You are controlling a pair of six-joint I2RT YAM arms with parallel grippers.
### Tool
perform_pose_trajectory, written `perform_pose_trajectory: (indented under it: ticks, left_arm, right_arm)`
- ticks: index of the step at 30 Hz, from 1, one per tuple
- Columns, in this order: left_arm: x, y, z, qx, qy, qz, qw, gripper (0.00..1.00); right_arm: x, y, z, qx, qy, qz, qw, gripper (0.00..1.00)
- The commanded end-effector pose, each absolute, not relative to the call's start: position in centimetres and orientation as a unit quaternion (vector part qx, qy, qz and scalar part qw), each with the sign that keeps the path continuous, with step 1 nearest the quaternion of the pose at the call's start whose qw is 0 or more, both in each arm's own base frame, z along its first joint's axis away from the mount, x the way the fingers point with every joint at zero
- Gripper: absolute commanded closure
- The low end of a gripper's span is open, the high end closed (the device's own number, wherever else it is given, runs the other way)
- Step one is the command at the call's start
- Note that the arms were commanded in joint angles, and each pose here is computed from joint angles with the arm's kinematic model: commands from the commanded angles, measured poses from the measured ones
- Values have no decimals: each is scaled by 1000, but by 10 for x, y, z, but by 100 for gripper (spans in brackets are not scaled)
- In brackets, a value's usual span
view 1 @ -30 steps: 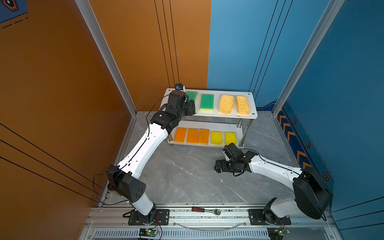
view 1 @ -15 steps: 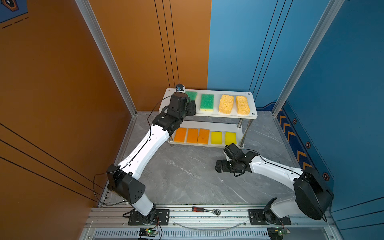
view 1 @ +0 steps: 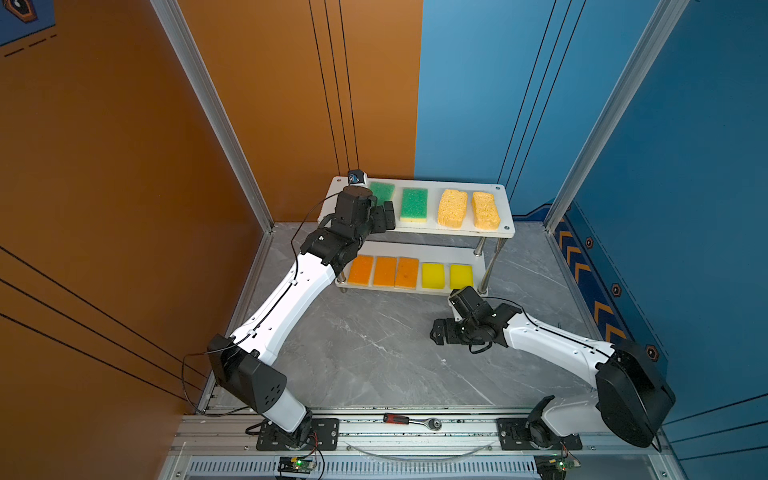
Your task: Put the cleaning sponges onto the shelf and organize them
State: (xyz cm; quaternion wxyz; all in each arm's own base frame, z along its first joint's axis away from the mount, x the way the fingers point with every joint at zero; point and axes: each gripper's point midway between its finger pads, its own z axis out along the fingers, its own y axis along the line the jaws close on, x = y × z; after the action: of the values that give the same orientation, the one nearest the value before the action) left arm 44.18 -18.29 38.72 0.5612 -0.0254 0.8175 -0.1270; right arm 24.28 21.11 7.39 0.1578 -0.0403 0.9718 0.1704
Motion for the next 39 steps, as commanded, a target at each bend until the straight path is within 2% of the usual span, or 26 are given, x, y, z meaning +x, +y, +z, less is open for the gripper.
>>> perform_pose_trajectory:
  ticks: [1,13,20,28,39]
  left_arm:
    - [427,-185,395,-21,815,-153,558,2]
    - [380,-177,417,-3,800,-192,568,2]
    - [343,-158,424,21,789,-176,588,2]
    - [308,-124,402,39,776,-124,617,2]
    - [297,-75,347,41,772,-33,633,2]
  right_arm:
    - [242,206,79,-37,970,174,165,0]
    - [243,196,106,-44,966,175,183,0]
    - [250,175,137,-65,960,167,215,0]
    - [274,124,182,-41,944,181,274,0]
    - [297,64,205,-4,923,184,339,0]
